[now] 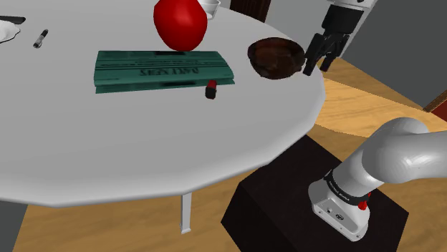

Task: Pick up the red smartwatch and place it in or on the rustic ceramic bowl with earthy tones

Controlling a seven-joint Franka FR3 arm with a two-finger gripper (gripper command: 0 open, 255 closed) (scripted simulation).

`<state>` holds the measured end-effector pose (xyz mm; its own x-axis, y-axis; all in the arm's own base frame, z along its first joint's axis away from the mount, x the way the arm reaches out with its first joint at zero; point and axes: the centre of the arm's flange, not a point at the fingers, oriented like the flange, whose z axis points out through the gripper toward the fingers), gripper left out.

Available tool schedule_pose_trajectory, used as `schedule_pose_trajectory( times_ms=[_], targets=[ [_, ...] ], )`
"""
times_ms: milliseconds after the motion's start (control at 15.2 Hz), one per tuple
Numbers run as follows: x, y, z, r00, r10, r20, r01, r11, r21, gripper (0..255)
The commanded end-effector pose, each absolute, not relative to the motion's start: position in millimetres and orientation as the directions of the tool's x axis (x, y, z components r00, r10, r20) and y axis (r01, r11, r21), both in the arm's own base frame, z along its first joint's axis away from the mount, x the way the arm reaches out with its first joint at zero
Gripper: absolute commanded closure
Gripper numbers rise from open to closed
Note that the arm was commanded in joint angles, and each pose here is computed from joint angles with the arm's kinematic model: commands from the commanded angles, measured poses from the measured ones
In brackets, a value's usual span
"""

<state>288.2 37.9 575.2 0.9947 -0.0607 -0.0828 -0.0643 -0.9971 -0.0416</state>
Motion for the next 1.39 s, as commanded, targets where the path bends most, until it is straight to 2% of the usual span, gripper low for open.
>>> schedule_pose_trajectory(
  times_ms=[0, 1320],
  targets=[
    [288, 38, 575, 0.995, -0.061, -0.083, -0.064, -0.997, -0.042, 0],
    [385, 282, 560, 0.982, 0.189, 0.004, 0.189, -0.982, -0.013, 0]
  ],
)
